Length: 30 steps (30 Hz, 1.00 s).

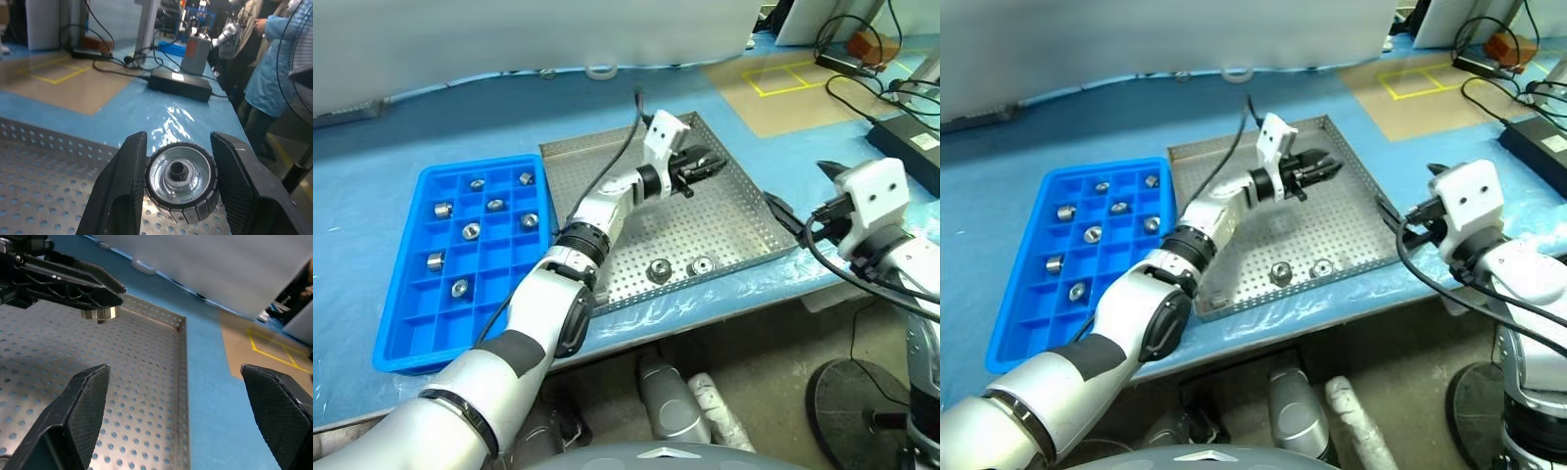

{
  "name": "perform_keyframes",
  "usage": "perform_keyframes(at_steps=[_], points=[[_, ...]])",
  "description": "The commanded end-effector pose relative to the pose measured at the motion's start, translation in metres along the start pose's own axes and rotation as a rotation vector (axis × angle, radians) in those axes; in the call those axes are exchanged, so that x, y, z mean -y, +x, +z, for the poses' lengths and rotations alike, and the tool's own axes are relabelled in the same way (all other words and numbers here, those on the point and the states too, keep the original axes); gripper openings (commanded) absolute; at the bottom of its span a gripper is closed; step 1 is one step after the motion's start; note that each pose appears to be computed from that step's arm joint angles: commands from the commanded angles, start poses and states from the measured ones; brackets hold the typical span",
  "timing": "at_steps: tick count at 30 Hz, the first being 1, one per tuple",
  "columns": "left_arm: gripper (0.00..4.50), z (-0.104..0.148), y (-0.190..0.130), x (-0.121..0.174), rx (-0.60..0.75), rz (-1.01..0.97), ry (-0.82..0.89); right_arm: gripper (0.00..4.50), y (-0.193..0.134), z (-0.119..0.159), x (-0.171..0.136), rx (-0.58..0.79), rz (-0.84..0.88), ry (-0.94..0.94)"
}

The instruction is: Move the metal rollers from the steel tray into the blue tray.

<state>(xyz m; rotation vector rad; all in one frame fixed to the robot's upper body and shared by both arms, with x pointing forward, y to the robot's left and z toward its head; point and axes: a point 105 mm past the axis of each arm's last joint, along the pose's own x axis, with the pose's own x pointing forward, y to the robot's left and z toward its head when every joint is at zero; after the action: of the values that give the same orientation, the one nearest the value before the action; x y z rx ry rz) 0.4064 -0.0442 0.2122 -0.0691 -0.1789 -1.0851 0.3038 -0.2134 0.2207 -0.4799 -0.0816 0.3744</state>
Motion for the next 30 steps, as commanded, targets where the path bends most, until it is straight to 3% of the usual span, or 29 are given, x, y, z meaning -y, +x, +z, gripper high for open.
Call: perform_keyframes(at_steps=[1, 7, 13, 18, 24, 30], points=[[1.73, 0.013, -0.035, -0.011, 0.027, 0.058, 0.096, 4.5, 0.025, 0.02, -0.011, 0.109, 0.116, -0.005], [1.73, 0.017, -0.099, -0.024, -0.026, 0.214, 0.227, 4.5, 0.058, 0.046, -0.038, 0.224, 0.332, 0.012], [1.73, 0.046, -0.146, -0.023, 0.01, 0.352, 0.293, 4.5, 0.08, 0.056, -0.063, 0.277, 0.481, 0.017], [1.73, 0.056, -0.182, -0.016, -0.005, 0.446, 0.353, 4.5, 0.089, 0.068, -0.096, 0.329, 0.674, 0.032], [1.73, 0.038, -0.233, -0.017, -0.104, 0.573, 0.323, 4.5, 0.091, 0.067, -0.121, 0.337, 0.814, 0.008], [1.73, 0.015, -0.248, -0.021, -0.139, 0.645, 0.263, 4.5, 0.097, 0.066, -0.127, 0.342, 0.842, 0.0]])
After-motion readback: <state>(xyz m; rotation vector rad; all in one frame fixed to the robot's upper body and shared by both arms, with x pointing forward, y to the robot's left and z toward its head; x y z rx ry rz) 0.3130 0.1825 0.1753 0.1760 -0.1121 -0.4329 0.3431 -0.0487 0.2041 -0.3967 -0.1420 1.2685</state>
